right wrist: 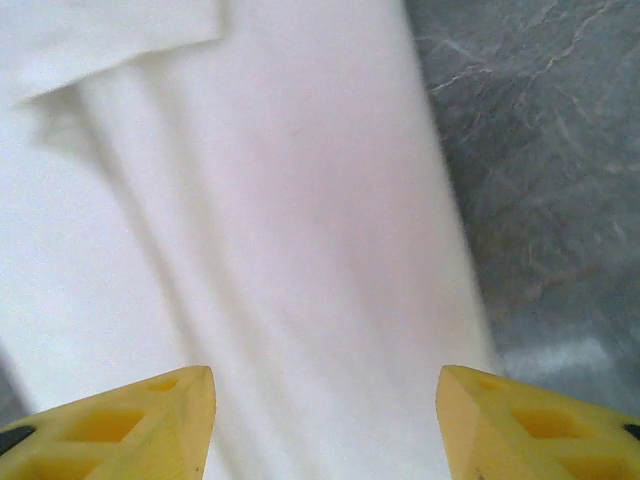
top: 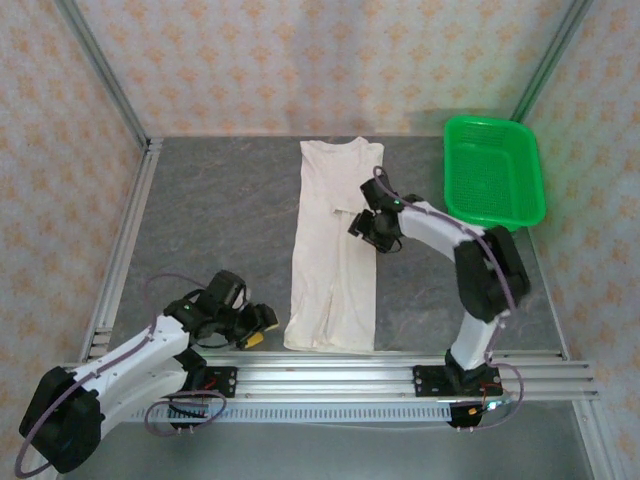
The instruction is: Fold and stack the t-shirts
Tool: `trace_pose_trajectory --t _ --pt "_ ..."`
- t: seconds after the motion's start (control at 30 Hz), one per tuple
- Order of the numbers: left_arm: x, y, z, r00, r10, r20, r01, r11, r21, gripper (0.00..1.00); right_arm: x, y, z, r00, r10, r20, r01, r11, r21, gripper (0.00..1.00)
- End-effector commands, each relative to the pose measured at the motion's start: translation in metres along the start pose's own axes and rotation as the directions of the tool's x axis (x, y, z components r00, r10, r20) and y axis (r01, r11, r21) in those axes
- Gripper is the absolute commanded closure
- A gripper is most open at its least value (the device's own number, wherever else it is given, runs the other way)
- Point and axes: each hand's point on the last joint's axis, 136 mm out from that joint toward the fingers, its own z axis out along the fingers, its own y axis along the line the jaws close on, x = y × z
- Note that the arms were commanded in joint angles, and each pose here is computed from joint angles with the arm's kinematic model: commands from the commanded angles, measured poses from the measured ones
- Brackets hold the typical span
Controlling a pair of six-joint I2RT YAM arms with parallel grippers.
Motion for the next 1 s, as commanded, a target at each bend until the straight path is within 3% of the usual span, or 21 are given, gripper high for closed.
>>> trace_pose_trajectory --t 0.0,0.17,0.4,0.53,0.97 --pt "0.003 -0.014 0.005 1.0 0.017 -0.019 -0.015 0.998 0.06 0.43 0.021 0.003 -0.046 0.998 -0.014 0.062 0.019 0.997 -0.081 0.38" --pt "0.008 -0.043 0.009 0.994 0.106 -0.02 -0.104 0.991 0.081 0.44 0.092 -0.042 -0.071 1.0 0.019 -0.024 -0.021 0.994 -0.103 0.39" --pt "0.013 -0.039 0.02 0.994 0.112 -0.012 -0.112 0.992 0.052 0.48 0.156 -0.108 -0.083 0.992 0.079 -0.1 -0.092 0.987 -0.129 0.41" --pt "0.011 -0.043 0.019 0.994 0.113 0.004 -0.113 0.992 0.059 0.5 0.172 -0.124 -0.079 0.987 0.086 -0.139 -0.104 0.986 -0.128 0.42" --pt "0.011 -0.066 0.04 0.992 0.118 0.052 -0.123 0.986 0.108 0.58 0.203 -0.123 -0.048 0.972 0.01 -0.233 -0.034 0.994 -0.101 0.42"
